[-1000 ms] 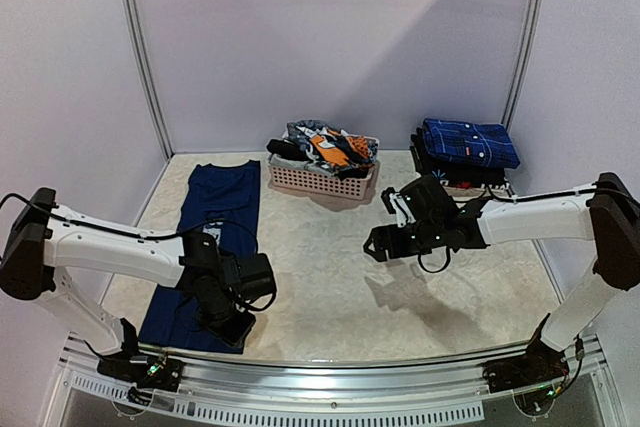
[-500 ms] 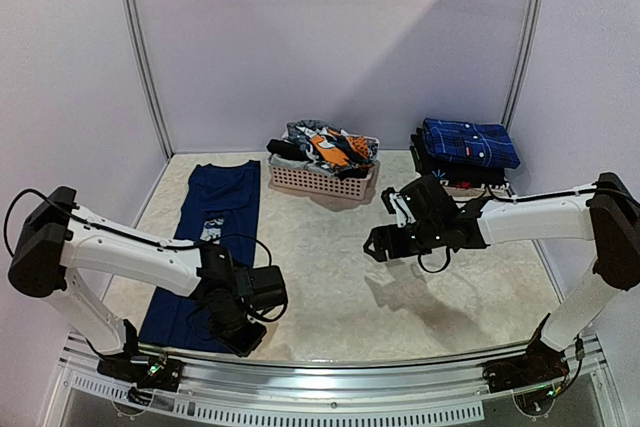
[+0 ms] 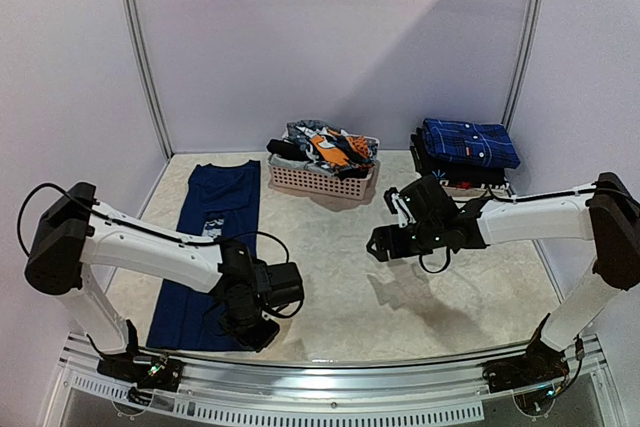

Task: Fold and stack the mixed laundry pile
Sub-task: Move the rectangle-folded T-shirt to the center of the board.

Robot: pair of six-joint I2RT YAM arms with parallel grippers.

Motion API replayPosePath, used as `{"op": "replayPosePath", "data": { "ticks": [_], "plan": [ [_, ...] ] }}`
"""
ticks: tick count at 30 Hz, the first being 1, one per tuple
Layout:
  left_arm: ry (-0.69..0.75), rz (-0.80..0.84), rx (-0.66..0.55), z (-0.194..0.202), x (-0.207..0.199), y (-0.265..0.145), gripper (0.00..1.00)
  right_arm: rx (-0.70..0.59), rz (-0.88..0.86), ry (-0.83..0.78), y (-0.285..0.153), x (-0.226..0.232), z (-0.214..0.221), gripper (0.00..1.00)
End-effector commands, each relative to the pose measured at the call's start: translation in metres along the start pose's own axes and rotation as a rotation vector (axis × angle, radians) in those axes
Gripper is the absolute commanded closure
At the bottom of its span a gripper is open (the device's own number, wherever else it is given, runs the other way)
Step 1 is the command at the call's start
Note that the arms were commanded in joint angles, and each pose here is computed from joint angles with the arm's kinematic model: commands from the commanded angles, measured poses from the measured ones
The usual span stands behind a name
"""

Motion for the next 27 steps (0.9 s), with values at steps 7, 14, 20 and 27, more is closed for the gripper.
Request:
{"op": "replayPosePath", "data": {
  "ticks": [7,14,20,27],
  "plan": [
    [0.079,0.078,-0.219,-0.103,-0.029,0.001,1.00,-0.052,0.118,0.101,-0.013,-0.044,-0.001,0.16],
    [0.075,0.149,-0.302,-0.154,-0.041,-0.006,0.99,-0.089,0.090,0.133,-0.027,-0.052,-0.005,0.16],
    [0.071,0.061,-0.369,-0.145,-0.025,-0.040,0.55,-0.059,-0.086,0.095,-0.027,-0.027,-0.004,0.16],
    [0.059,-0.075,-0.426,-0.093,0.001,-0.079,0.40,0.060,-0.255,0.072,-0.014,0.008,0.002,0.19]
  ]
}}
Point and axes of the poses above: each gripper's point midway between its finger pads, its own y axis out along the fingers, its own x axis along the line the jaws close on, z = x × y, the point moved 4 cm from there along -y, back along the fingers, and after that the axes turned 13 degrees about y, right-handed, at the moved point
